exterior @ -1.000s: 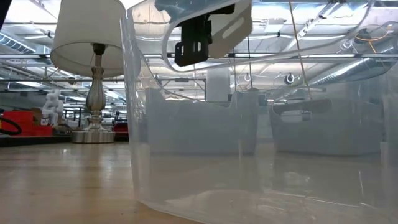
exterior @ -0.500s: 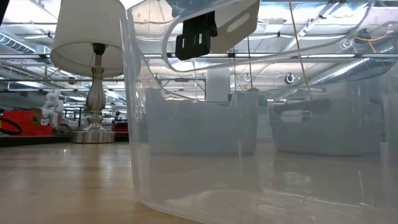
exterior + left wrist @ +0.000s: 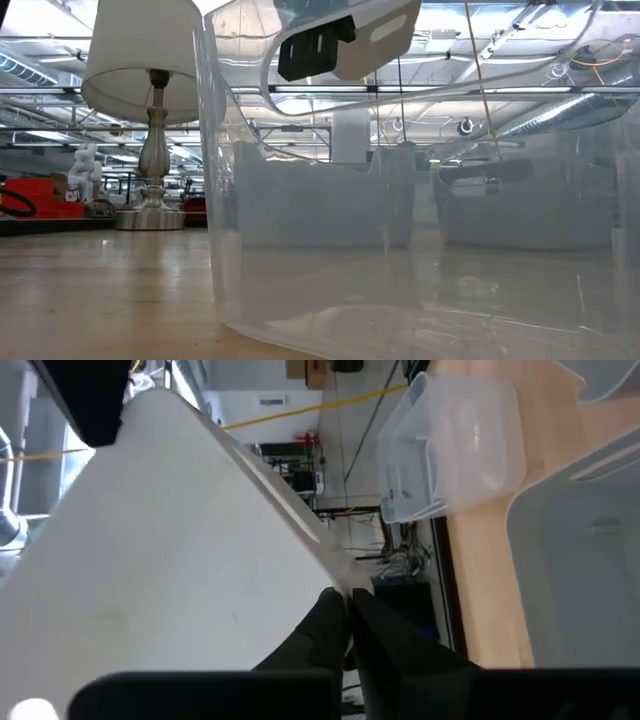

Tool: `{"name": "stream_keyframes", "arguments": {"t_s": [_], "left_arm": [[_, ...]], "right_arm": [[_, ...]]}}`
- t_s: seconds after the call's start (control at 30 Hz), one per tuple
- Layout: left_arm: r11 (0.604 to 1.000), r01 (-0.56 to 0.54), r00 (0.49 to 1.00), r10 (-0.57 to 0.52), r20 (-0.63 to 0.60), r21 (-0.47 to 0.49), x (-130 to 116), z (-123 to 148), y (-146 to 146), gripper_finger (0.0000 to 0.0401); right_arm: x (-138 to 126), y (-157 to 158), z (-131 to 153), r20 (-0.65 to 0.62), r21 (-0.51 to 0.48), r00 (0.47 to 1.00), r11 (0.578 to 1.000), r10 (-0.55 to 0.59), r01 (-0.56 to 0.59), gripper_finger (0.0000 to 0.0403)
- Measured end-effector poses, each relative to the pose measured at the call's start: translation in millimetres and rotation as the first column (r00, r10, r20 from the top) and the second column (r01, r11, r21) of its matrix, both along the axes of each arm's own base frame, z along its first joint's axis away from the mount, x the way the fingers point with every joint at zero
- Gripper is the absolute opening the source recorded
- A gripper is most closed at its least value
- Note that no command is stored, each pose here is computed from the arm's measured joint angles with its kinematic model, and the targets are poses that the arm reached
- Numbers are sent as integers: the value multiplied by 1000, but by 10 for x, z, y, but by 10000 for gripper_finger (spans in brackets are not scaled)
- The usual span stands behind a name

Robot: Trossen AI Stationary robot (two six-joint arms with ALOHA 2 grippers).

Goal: Stack baskets by color
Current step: Stack the top white bin on the bottom left white bin

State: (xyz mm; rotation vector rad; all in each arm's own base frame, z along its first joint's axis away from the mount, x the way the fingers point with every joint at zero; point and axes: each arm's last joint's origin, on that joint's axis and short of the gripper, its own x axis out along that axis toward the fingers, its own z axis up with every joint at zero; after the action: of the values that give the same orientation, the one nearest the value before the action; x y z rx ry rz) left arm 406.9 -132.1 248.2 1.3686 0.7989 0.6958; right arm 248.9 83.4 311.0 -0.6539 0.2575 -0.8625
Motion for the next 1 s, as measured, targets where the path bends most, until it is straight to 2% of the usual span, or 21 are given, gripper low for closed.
{"name": "stream_keyframes", "arguments": {"t_s": [0.13,0.33,0.77,0.9,1.0], "left_arm": [[1000,7,1000,-7,1,-1,-5,1,-18,24],[1000,10,1000,-10,-9,5,-9,0,-28,7],[1000,10,1000,-10,-6,5,-6,4,-27,4],[1000,4,1000,-4,0,1,2,6,-3,7],[1000,9,1000,-9,-2,5,3,14,-12,8]], "right_arm": [[0,-1,-2,0,1,1000,1000,-1,1,2],[-1,0,7,41,30,999,1000,4,-5,8],[-5,-7,36,126,87,992,996,-2,-9,133],[-6,-9,37,131,92,991,996,-9,-3,146],[-3,-24,32,124,91,992,996,-26,15,137]]}}
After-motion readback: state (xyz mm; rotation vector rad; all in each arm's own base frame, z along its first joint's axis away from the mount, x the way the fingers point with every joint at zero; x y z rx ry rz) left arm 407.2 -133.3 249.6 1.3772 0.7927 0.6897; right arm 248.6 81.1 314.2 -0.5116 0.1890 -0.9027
